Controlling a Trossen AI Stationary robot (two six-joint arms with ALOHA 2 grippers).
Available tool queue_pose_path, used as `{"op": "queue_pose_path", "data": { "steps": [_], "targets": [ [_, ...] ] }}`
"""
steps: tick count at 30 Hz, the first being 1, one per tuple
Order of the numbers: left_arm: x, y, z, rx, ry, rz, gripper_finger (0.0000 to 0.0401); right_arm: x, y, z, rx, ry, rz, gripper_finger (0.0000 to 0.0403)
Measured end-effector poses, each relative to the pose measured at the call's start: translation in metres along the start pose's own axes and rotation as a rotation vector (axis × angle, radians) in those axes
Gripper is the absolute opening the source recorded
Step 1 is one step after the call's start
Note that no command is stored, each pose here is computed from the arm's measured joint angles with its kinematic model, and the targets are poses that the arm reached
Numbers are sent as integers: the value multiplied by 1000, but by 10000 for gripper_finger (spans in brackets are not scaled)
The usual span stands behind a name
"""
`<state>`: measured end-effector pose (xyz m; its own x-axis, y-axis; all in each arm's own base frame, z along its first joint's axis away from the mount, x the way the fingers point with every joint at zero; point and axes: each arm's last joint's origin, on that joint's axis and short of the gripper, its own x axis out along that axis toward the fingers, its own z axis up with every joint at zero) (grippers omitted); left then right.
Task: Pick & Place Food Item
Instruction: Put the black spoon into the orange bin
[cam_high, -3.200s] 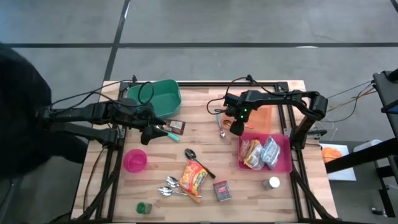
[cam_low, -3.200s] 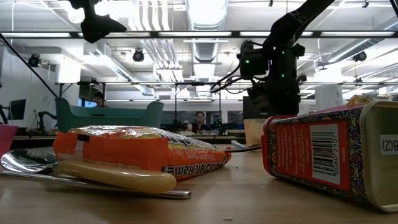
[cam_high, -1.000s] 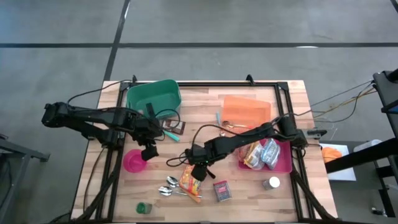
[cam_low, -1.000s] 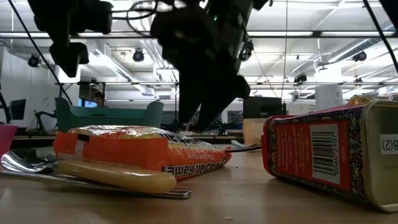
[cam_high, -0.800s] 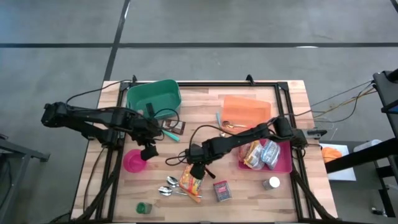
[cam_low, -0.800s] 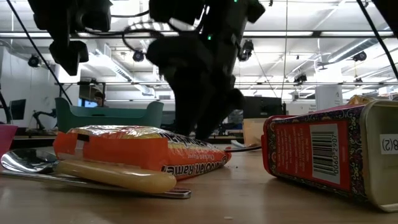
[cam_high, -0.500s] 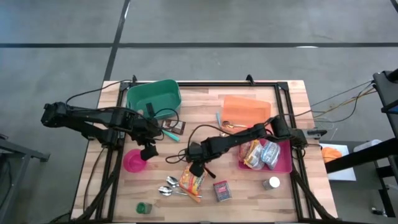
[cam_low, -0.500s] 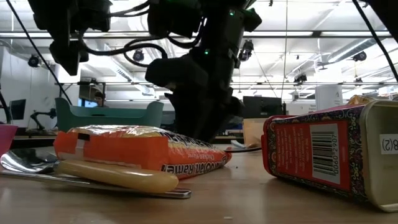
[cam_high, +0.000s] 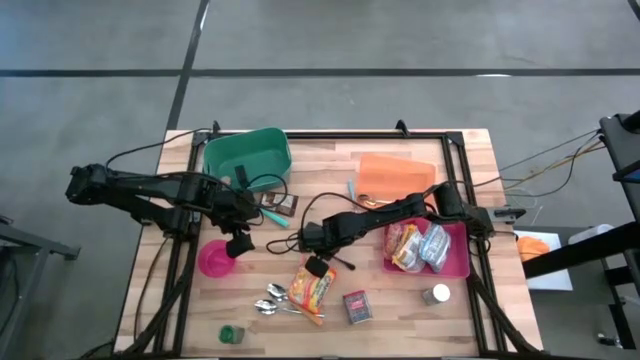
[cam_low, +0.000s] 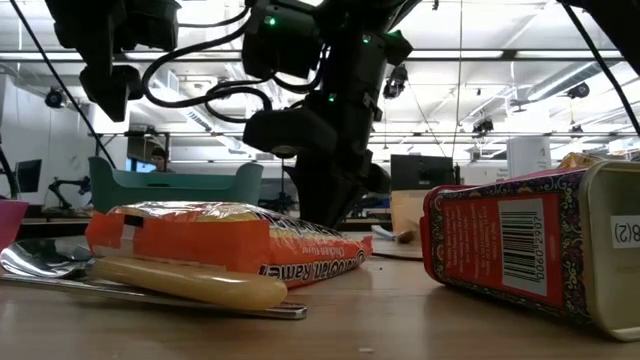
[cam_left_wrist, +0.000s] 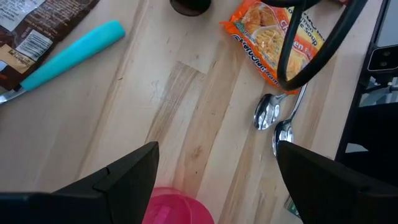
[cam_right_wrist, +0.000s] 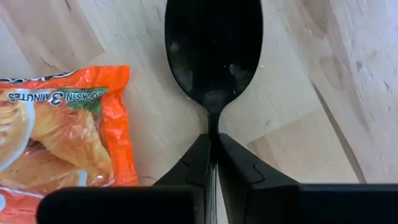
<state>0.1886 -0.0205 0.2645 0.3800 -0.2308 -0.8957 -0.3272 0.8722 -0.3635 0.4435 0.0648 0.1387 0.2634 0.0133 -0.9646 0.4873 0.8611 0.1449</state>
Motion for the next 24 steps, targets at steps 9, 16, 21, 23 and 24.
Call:
{"op": "queue_pose_path", "data": {
  "steps": [9, 16, 21, 23, 24],
  "targets": [
    [0, 0, 0, -7, -1, 3, 326, -27, -1, -1, -31, -1, 19, 10],
    [0, 0, 0, -12, -1, 3, 326, -79, -11, 3, -49, -71, 28, 9],
    [0, 0, 1, -12, -8, 9, 326, -130, -37, 5, -47, -144, -59, 9],
    [0, 0, 1, -12, -11, 14, 326, -149, -54, 4, -44, -158, -126, 9],
    [0, 0, 1, -15, -13, 15, 326, -157, -63, 3, -42, -160, -160, 9]
  ]
}}
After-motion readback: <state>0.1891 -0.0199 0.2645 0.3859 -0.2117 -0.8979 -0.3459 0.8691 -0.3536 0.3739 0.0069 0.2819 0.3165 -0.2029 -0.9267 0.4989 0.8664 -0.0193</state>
